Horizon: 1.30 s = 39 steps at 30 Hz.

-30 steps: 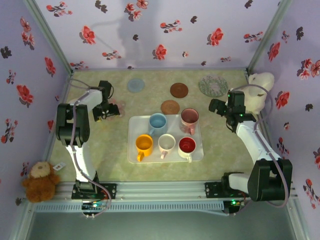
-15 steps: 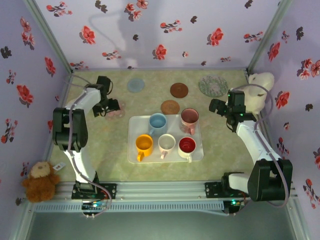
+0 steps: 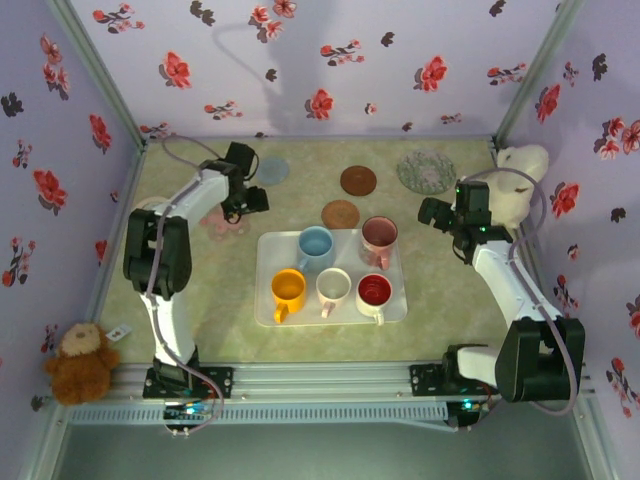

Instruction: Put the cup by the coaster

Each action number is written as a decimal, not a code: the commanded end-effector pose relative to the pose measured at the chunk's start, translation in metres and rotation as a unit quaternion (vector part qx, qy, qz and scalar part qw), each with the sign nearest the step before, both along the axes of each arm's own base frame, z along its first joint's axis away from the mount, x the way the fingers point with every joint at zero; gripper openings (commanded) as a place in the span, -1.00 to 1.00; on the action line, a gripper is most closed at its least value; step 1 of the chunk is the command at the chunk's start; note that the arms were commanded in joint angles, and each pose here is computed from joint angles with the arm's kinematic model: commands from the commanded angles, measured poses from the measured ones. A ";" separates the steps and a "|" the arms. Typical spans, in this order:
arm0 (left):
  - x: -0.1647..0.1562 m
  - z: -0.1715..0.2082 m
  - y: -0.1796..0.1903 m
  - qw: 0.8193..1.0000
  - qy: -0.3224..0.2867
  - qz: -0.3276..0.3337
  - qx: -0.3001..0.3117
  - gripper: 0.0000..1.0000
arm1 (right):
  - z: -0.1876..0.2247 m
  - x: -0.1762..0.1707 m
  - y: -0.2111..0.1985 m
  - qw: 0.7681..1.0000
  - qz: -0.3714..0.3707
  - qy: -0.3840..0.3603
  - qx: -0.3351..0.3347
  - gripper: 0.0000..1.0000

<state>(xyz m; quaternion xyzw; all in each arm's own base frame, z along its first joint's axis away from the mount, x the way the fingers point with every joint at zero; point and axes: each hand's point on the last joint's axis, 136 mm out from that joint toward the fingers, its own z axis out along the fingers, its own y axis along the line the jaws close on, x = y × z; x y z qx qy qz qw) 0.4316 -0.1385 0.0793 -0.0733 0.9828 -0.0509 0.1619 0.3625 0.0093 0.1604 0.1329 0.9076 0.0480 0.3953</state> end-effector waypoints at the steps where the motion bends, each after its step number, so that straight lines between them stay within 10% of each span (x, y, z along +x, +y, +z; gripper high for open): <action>1: 0.010 -0.007 -0.019 1.000 -0.005 -0.010 -0.028 0.26 | 0.006 0.001 -0.002 1.000 -0.006 -0.001 -0.008 0.98; 20: 0.033 -0.058 -0.045 0.997 0.030 -0.043 -0.057 -0.79 | 0.004 -0.005 -0.004 1.000 -0.007 0.001 -0.014 0.98; 39: 0.000 -0.071 0.003 0.994 0.097 -0.037 0.019 -0.96 | -0.003 -0.002 -0.001 1.000 -0.004 0.009 -0.006 0.98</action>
